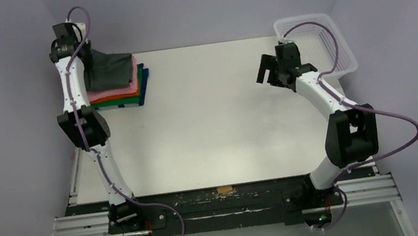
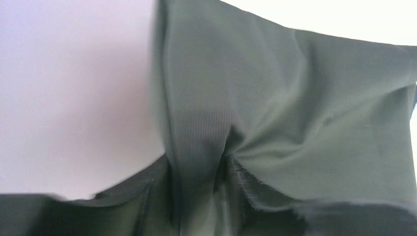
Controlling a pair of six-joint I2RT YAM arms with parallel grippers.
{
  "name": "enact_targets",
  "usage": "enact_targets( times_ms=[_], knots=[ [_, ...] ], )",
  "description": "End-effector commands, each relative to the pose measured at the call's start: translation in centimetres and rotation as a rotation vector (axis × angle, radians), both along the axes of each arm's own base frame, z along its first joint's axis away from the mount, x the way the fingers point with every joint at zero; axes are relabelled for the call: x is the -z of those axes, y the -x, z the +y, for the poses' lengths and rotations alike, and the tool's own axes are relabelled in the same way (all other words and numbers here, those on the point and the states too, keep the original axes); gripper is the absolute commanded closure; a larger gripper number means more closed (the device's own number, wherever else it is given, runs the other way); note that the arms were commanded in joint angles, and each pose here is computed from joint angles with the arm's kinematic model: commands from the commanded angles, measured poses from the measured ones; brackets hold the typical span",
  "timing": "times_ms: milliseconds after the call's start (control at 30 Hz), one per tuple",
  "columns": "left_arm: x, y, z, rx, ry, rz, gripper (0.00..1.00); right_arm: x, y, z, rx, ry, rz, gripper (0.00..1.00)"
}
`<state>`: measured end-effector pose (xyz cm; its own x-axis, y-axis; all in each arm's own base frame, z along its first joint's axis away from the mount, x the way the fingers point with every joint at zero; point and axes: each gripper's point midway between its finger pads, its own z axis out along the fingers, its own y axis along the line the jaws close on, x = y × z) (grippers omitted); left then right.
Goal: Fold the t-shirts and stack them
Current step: Put the neatly folded tshirt into the corner of the board with the left arm
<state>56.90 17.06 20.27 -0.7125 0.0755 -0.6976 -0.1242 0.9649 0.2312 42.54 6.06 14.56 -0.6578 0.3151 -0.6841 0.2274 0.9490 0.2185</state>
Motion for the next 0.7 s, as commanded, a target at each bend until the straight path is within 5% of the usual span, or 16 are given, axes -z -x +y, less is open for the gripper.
enact_targets(
  times_ms=[0,133,300,667],
  knots=[
    [-3.5,-2.3,2.9,-0.102,-0.125,-0.156,0.48,-2.2,-1.2,-0.5,0.023,0.014,-0.054,0.06],
    [-6.0,-1.6,5.5,-0.265,-0.216,-0.221,0.07,-2.0,-1.2,-0.7,0.032,0.023,-0.049,0.06],
    [-11.1,0.7,6.2,-0.38,-0.235,-0.322,0.0,-2.2,-1.0,-1.1,0.048,0.035,-0.055,0.06],
    [-8.3,2.2,-11.6,0.044,0.606,-0.286,0.0,-2.4,0.3,-1.7,0.086,0.034,-0.074,0.03]
  ],
)
